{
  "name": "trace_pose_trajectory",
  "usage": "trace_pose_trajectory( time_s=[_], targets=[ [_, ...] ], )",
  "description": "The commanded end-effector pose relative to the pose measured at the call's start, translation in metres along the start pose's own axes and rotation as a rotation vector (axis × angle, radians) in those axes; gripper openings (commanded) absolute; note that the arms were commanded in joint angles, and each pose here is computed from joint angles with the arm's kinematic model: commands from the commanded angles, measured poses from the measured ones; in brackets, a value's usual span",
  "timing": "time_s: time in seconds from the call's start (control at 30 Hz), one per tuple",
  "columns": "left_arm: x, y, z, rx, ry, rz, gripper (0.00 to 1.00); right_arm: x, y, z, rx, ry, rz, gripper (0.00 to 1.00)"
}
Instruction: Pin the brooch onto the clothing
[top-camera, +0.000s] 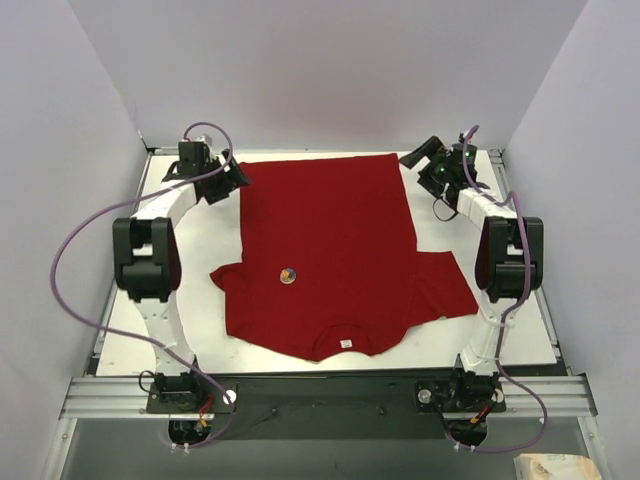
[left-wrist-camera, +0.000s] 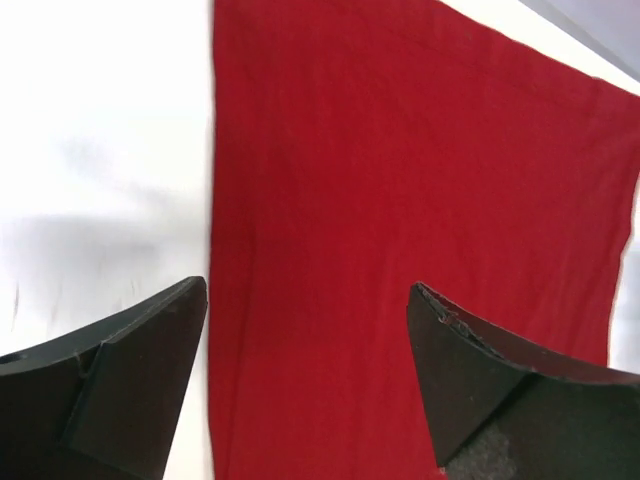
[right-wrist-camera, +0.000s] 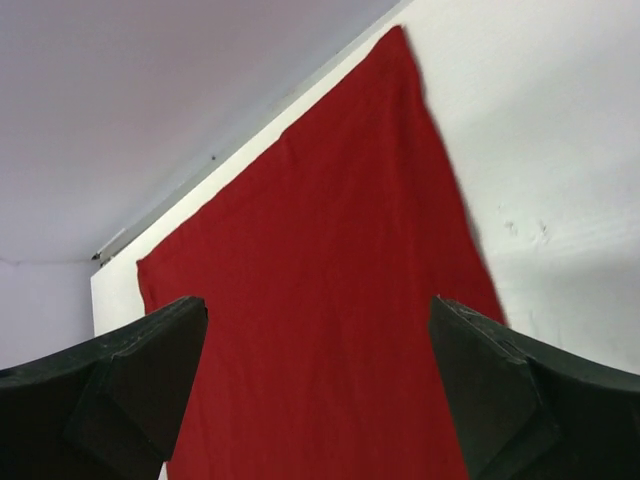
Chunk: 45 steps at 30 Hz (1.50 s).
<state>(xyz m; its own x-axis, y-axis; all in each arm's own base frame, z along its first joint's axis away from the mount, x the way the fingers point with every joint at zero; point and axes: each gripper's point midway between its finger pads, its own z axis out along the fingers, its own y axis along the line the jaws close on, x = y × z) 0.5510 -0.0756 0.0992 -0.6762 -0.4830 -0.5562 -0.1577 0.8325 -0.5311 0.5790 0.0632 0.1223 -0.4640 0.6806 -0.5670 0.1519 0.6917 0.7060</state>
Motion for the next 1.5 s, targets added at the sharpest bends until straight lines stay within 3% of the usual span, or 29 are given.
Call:
trace_pose_trajectory(
  time_s=[0.0,0.13,0.17,0.23,0.27,0.3,0.4,0.47,0.53,0.63,0.73,0.77,0.9,1.07,1.47],
  targets=[
    [0.001,-0.027,-0.066,0.033,-0.096,0.087,0.88,0.034,0.015,-0.042,0.037,0.097,-0.002,0.98],
    [0.051,-0.004,-0.094,-0.018,-0.032,0.07,0.8,0.071,-0.006,-0.068,0.112,0.187,0.025,0.98],
    [0.063,0.003,-0.099,-0.032,-0.017,0.056,0.73,0.083,-0.018,-0.08,0.149,0.203,0.033,0.98],
    [0.092,0.018,-0.112,-0.06,0.019,0.035,0.49,0.092,-0.029,-0.091,0.183,0.211,0.032,1.0],
    [0.1,0.022,-0.117,-0.066,0.025,0.024,0.26,0.1,-0.038,-0.101,0.207,0.216,0.036,1.0],
    [0.103,0.02,-0.126,-0.059,0.014,0.022,0.13,0.101,-0.044,-0.106,0.233,0.214,0.038,1.0],
    [0.133,0.033,-0.141,-0.069,0.043,-0.002,0.0,0.112,-0.068,-0.124,0.322,0.227,0.047,1.0],
    [0.153,0.044,-0.148,-0.088,0.062,-0.01,0.0,0.114,-0.077,-0.131,0.351,0.226,0.043,0.96],
    [0.159,0.046,-0.159,-0.096,0.059,-0.011,0.0,0.119,-0.085,-0.136,0.37,0.238,0.035,0.74],
    [0.18,0.062,-0.163,-0.16,0.11,-0.014,0.0,0.13,-0.098,-0.14,0.41,0.272,0.04,0.59],
    [0.192,0.079,-0.159,-0.228,0.148,-0.026,0.0,0.137,-0.115,-0.142,0.456,0.291,0.093,0.24],
    [0.196,0.085,-0.155,-0.255,0.169,-0.03,0.0,0.139,-0.119,-0.142,0.47,0.304,0.109,0.0],
    [0.208,0.095,-0.142,-0.295,0.238,-0.055,0.0,0.148,-0.14,-0.146,0.548,0.353,0.169,0.0],
    [0.215,0.112,-0.133,-0.376,0.281,-0.054,0.0,0.138,-0.162,-0.167,0.672,0.28,0.142,0.0],
    [0.196,0.14,-0.144,-0.578,0.241,0.005,0.0,0.128,-0.18,-0.191,0.801,0.237,0.111,0.0]
  ],
)
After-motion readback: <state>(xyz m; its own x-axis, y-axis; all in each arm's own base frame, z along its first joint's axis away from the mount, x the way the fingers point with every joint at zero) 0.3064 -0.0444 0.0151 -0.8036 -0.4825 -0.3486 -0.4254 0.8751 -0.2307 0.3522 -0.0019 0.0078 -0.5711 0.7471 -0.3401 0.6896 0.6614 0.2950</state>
